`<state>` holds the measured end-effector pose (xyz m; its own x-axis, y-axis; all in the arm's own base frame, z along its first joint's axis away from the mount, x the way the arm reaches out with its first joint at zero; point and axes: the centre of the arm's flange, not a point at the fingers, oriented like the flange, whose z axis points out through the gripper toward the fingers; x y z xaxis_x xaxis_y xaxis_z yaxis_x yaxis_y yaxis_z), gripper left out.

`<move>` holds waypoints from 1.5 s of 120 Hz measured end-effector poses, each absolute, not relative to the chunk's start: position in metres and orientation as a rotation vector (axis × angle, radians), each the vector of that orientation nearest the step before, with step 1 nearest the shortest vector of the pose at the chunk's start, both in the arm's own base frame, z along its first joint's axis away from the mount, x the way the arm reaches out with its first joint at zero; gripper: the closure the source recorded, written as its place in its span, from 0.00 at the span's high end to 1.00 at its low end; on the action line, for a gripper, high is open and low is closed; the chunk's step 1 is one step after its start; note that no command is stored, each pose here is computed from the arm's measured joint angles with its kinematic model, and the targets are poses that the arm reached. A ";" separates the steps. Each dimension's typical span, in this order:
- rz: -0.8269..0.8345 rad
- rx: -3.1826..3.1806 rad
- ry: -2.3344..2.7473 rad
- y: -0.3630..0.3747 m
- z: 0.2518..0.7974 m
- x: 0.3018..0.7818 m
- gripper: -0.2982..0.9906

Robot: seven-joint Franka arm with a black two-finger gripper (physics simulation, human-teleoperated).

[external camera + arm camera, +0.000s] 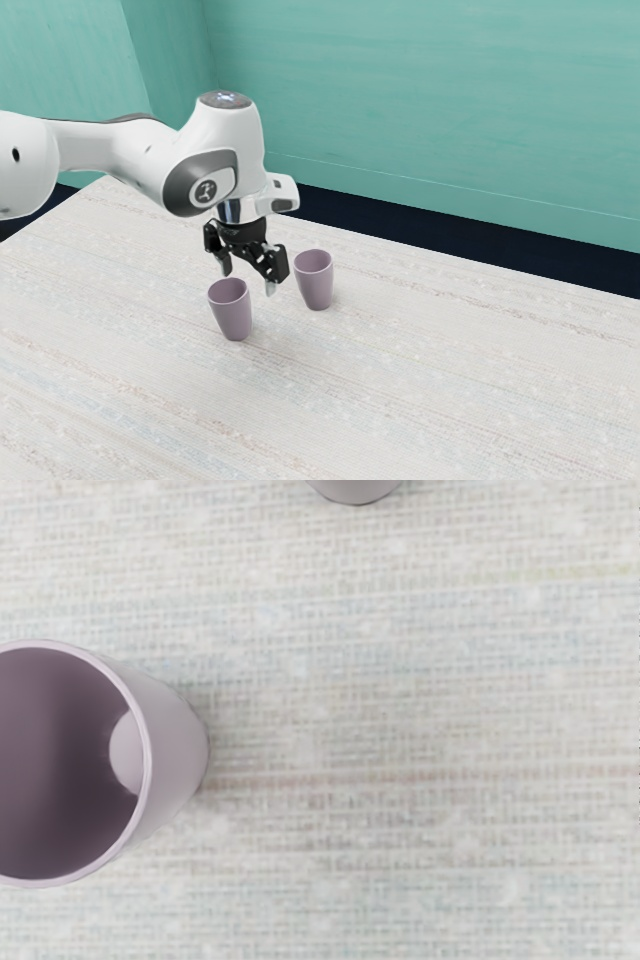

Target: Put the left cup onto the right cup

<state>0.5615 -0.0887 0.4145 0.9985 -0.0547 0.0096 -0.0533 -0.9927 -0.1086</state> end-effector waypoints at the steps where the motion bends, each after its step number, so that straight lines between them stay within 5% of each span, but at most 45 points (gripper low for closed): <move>1: -0.018 -3.032 0.082 -0.089 0.414 0.562 0.77; 180: 0.000 -3.045 0.184 -0.031 0.342 0.593 0.77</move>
